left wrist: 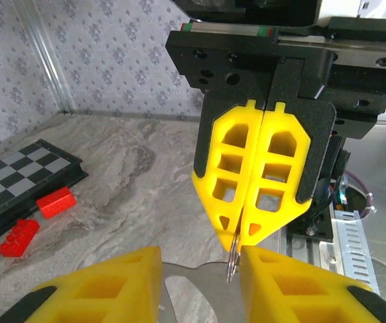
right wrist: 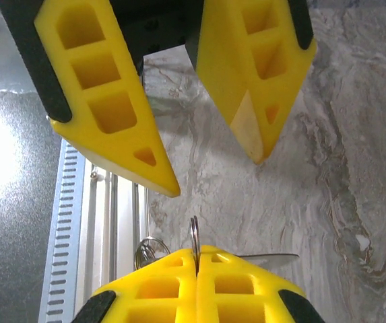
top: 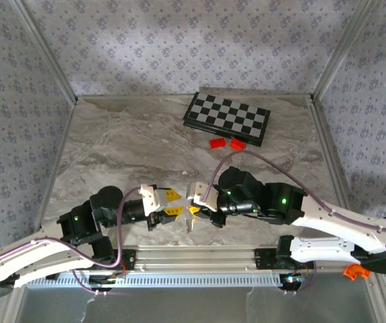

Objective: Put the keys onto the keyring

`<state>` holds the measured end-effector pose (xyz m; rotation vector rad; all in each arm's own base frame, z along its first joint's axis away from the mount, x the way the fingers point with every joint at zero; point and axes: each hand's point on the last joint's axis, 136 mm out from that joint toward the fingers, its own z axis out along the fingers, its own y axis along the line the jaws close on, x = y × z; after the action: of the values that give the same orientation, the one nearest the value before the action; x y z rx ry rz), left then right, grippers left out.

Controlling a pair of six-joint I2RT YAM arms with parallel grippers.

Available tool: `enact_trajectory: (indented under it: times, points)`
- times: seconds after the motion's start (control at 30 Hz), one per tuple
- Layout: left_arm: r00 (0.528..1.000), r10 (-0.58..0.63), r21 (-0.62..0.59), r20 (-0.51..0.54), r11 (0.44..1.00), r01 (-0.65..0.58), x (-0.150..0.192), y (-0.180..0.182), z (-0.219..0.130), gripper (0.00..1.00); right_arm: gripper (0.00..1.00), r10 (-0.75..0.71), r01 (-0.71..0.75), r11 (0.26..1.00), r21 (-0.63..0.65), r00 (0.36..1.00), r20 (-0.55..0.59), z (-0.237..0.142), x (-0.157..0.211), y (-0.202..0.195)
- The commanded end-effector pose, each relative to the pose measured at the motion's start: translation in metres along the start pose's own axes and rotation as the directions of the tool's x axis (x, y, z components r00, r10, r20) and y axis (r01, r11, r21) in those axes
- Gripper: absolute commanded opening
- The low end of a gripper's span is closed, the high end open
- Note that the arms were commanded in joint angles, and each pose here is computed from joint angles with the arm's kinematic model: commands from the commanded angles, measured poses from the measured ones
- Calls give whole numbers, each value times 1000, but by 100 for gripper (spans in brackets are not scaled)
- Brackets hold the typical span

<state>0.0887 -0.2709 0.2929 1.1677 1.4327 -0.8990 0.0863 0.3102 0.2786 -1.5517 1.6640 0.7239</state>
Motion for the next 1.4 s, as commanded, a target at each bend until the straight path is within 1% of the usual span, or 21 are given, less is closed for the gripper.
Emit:
enact_trajectory:
  times: [0.0, 0.13, 0.33, 0.43, 0.53, 1.0, 1.07, 1.2, 1.37]
  points:
    - [1000, 18, 15, 18, 1000, -18, -12, -2, 0, 33, 0, -19, 18, 1000, 10, 1000, 23, -7, -12, -3]
    - [1000, 21, 17, 1, 1000, -21, -9, -2, 5, 30, 0, -19, 19, 1000, 7, 999, 27, -5, -13, -4]
    - [1000, 24, 16, -13, 1000, -24, -5, -1, 6, 29, 0, -19, 18, 1000, 11, 999, 34, -5, -15, -6]
    - [1000, 24, 14, -18, 1000, -24, -3, -1, 7, 23, 0, -22, 21, 1000, 9, 999, 37, -6, -16, -5]
    - [999, 23, 12, -22, 1000, -23, -1, -1, 7, 21, 0, -21, 21, 1000, 3, 999, 36, -5, -15, -4]
    - [999, 32, 22, -44, 999, -31, 8, -2, 10, 22, 0, -24, 24, 1000, 1, 999, 37, -5, -14, -4]
    - [999, 32, 23, -43, 999, -31, 9, -3, 10, 22, 0, -29, 28, 1000, 8, 998, 61, -6, -20, -5]
    - [998, 31, 26, -49, 999, -30, 11, -3, 11, 22, 0, -30, 29, 1000, 11, 997, 64, -7, -21, -5]
    - [999, 33, 45, -35, 998, -32, 9, -6, 10, 23, 0, -29, 28, 999, 19, 998, 64, -7, -19, -7]
